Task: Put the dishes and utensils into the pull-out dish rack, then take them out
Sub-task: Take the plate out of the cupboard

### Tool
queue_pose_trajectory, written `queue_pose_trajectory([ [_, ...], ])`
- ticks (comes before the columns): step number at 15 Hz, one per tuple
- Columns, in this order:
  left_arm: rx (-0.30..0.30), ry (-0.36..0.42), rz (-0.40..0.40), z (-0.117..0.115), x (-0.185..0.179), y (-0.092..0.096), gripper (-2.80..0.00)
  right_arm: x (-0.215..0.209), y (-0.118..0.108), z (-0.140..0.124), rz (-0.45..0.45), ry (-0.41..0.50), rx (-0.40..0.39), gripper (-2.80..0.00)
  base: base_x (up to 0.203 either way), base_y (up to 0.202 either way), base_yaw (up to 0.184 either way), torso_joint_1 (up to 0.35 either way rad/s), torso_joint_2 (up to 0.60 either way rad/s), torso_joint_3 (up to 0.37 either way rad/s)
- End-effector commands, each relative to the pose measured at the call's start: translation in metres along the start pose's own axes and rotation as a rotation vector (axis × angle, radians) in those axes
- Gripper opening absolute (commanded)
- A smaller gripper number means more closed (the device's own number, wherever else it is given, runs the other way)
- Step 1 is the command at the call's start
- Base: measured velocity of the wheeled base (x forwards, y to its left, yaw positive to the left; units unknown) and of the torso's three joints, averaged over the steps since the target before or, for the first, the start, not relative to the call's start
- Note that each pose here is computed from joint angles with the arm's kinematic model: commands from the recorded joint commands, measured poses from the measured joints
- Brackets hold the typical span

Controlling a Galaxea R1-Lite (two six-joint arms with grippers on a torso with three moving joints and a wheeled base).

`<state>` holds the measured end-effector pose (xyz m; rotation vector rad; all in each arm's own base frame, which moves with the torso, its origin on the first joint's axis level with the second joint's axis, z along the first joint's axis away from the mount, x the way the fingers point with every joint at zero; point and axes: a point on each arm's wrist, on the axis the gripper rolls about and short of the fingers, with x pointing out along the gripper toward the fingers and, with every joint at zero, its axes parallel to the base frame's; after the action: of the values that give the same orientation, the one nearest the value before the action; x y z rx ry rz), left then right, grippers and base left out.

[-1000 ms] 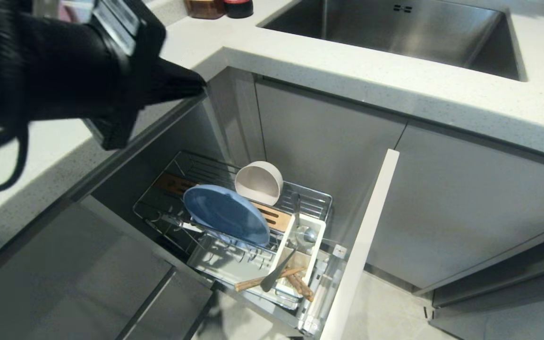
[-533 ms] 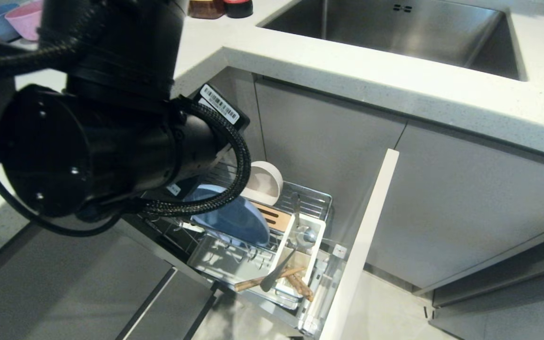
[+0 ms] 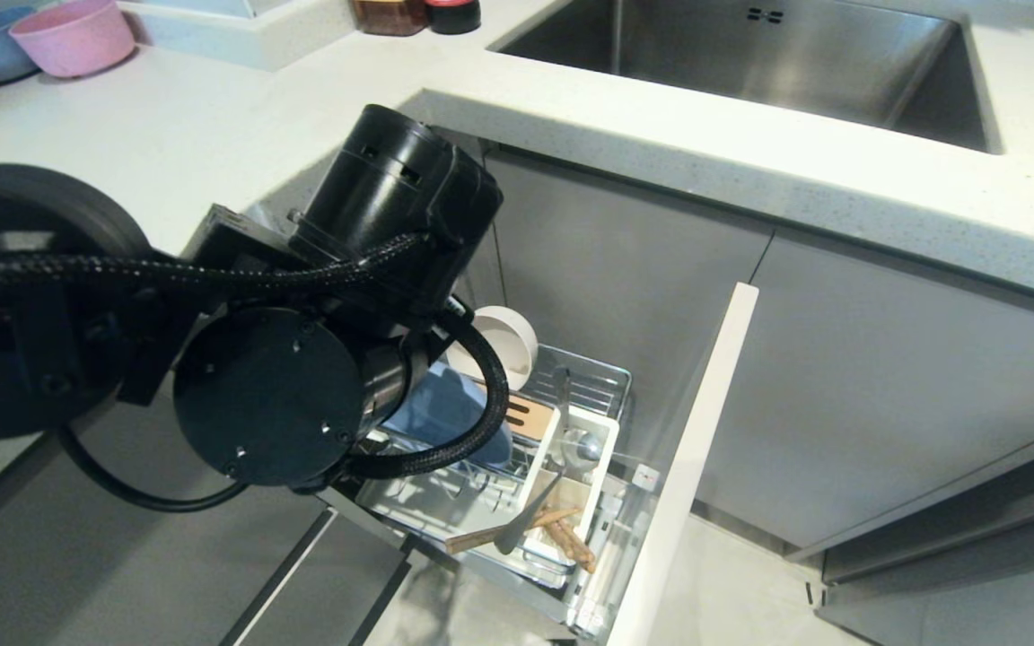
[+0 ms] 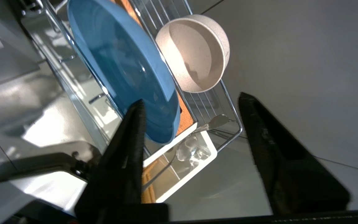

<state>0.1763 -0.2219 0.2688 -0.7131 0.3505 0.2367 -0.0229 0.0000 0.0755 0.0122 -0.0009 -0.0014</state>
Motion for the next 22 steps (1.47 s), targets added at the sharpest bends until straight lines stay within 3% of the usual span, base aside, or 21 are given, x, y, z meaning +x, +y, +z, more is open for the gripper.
queue_pose_trajectory([
  [1, -0.016, 0.001, 0.007, -0.003, 0.002, 0.000, 0.00, 0.000, 0.000, 0.000, 0.000, 0.001, 0.000, -2.80, 0.000, 0.000, 0.000, 0.000, 0.00, 0.000],
  [5, -0.096, 0.066, 0.039, -0.014, 0.016, 0.002, 0.00, 0.000, 0.000, 0.000, 0.000, 0.002, 0.000, -2.80, 0.000, 0.000, 0.000, 0.000, 0.00, 0.000],
  [9, -0.078, 0.062, 0.119, -0.024, 0.042, 0.007, 0.00, 0.000, 0.000, 0.000, 0.000, 0.002, 0.000, -2.80, 0.000, 0.000, 0.000, 0.000, 0.00, 0.000],
  [15, -0.095, 0.066, 0.212, -0.033, 0.081, 0.011, 0.00, 0.000, 0.000, 0.000, 0.000, 0.002, 0.000, -2.80, 0.000, 0.000, 0.000, 0.000, 0.00, 0.000],
  [22, -0.121, 0.100, 0.204, -0.033, 0.091, 0.002, 0.00, 0.000, 0.000, 0.000, 0.000, 0.001, 0.000, -2.80, 0.000, 0.000, 0.000, 0.000, 0.00, 0.000],
])
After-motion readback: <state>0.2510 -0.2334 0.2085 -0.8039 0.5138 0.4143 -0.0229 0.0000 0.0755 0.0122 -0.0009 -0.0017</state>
